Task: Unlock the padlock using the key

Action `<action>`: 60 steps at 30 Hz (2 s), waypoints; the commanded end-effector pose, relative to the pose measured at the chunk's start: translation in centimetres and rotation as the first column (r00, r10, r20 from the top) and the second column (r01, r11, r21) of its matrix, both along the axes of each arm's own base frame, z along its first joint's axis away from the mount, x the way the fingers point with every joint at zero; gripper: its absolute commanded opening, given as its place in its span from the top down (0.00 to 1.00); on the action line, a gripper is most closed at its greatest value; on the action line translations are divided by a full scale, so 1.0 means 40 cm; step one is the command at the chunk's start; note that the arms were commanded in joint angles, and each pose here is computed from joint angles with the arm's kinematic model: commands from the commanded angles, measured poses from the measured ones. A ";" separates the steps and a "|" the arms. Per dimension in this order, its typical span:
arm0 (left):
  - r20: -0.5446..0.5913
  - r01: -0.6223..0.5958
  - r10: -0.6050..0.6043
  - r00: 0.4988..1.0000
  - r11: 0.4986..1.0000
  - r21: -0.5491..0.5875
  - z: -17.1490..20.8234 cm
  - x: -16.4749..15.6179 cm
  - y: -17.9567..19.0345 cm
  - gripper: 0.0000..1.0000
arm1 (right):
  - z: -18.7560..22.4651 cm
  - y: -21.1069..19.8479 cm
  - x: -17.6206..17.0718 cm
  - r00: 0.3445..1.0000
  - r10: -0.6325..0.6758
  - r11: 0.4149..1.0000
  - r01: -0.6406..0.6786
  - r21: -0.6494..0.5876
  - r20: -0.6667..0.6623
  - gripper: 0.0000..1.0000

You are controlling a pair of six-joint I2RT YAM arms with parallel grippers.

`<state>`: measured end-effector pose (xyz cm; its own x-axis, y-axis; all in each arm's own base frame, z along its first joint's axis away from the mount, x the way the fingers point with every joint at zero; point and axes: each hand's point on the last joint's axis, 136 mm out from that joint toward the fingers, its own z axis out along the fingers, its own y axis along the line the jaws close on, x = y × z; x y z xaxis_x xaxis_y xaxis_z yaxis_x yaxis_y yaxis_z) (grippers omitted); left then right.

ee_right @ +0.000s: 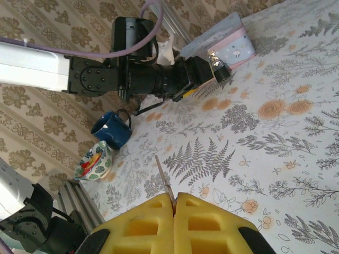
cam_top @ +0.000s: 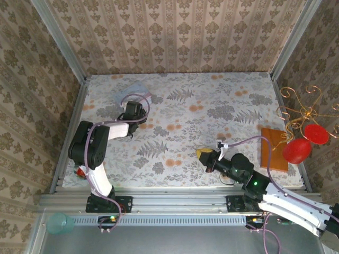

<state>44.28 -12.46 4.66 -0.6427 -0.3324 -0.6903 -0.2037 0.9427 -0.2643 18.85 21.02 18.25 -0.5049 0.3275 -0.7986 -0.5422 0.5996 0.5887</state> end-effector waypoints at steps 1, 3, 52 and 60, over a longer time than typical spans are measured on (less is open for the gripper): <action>0.005 -0.009 0.009 1.000 1.000 -0.006 0.000 0.032 0.002 0.45 | -0.012 -0.014 0.000 1.000 -0.020 0.999 0.020 -0.048 0.010 1.00; 0.001 -0.006 0.006 1.000 1.000 -0.017 -0.009 0.045 -0.003 0.46 | -0.016 -0.014 -0.002 1.000 -0.017 0.999 0.017 -0.045 0.010 1.00; -0.084 0.018 -0.023 0.996 0.998 -0.067 -0.056 0.184 -0.065 0.59 | -0.063 -0.017 0.005 1.000 -0.027 0.996 0.027 -0.084 0.008 1.00; -0.114 0.006 -0.018 0.993 0.994 -0.108 -0.065 0.173 -0.066 0.80 | -0.048 -0.019 0.003 0.999 -0.027 0.998 0.029 -0.058 0.021 1.00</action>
